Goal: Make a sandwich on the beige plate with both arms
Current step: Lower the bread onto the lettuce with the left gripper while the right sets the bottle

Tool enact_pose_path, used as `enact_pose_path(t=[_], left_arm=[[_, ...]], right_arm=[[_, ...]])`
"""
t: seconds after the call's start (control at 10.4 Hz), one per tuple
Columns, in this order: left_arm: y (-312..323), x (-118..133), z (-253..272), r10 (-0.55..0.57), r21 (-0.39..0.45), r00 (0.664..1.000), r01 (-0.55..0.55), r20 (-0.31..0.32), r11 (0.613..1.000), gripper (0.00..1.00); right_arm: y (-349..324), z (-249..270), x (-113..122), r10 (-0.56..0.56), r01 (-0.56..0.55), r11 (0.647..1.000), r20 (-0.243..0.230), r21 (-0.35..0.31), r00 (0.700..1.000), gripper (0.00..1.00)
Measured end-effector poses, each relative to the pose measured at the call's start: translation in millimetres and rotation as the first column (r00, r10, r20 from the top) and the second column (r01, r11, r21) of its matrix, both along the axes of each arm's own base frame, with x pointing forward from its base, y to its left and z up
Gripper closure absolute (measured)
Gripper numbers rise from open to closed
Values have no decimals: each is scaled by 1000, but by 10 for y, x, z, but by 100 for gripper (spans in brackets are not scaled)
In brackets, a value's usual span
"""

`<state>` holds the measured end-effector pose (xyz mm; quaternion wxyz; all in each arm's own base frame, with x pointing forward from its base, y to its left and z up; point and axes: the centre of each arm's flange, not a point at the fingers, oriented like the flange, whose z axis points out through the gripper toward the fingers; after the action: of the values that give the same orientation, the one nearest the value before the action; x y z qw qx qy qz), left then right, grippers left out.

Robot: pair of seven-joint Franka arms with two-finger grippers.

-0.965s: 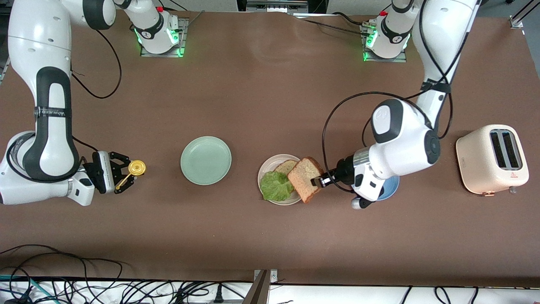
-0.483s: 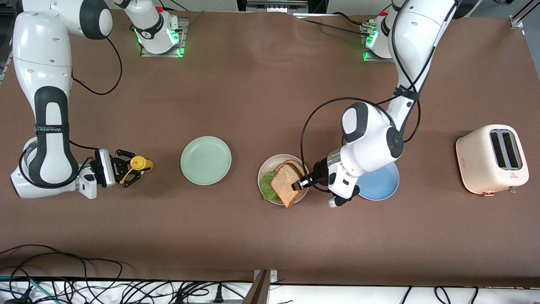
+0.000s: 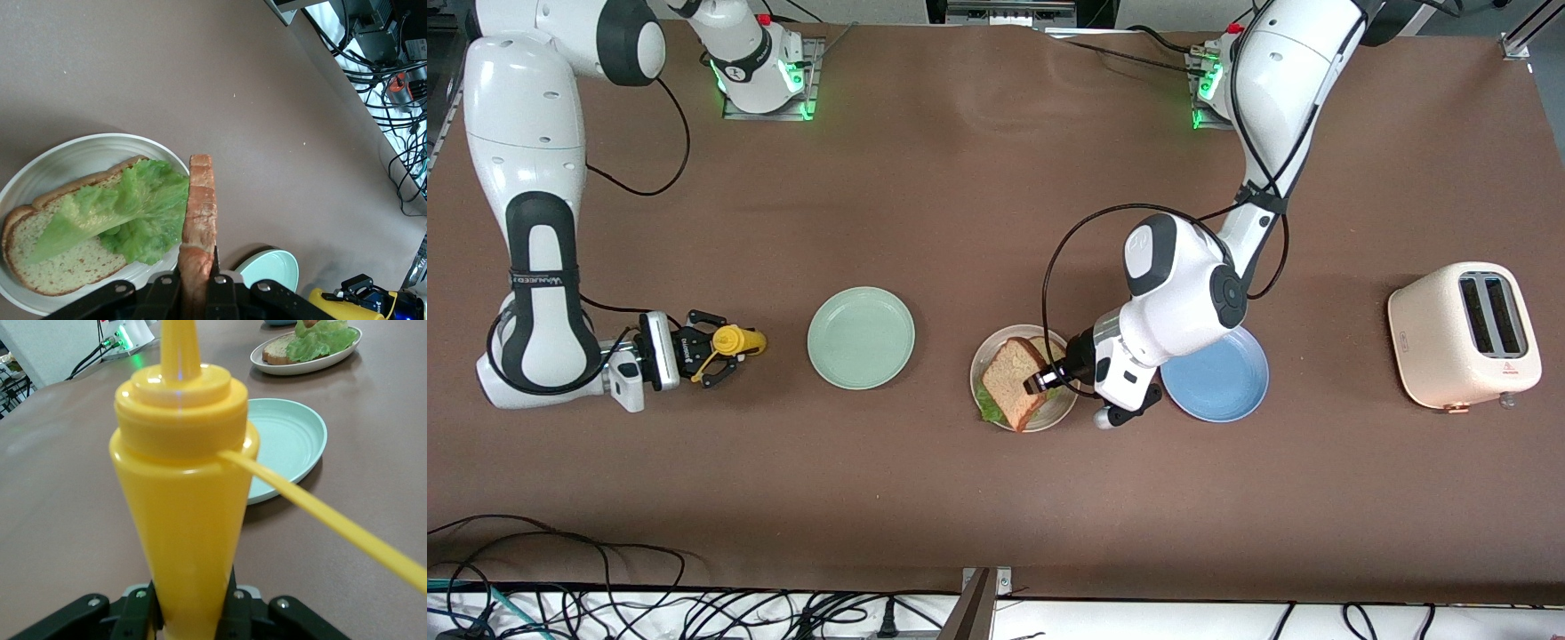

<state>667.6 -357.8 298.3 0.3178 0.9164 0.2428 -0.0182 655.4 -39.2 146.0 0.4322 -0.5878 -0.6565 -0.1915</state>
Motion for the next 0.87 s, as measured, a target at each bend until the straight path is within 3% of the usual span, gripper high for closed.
enact_pose_path(t=[0.68, 0.87], left_arm=[[-60, -66, -323, -11, 18, 999, 11, -40, 1000, 89], [-35, -56, -343, -7, 20, 999, 8, -42, 1000, 82]], right_arm=[[-74, -209, -64, -8, 8, 1000, -4, 30, 1000, 67], [-122, -239, -80, -19, 19, 999, -6, 49, 1000, 69]])
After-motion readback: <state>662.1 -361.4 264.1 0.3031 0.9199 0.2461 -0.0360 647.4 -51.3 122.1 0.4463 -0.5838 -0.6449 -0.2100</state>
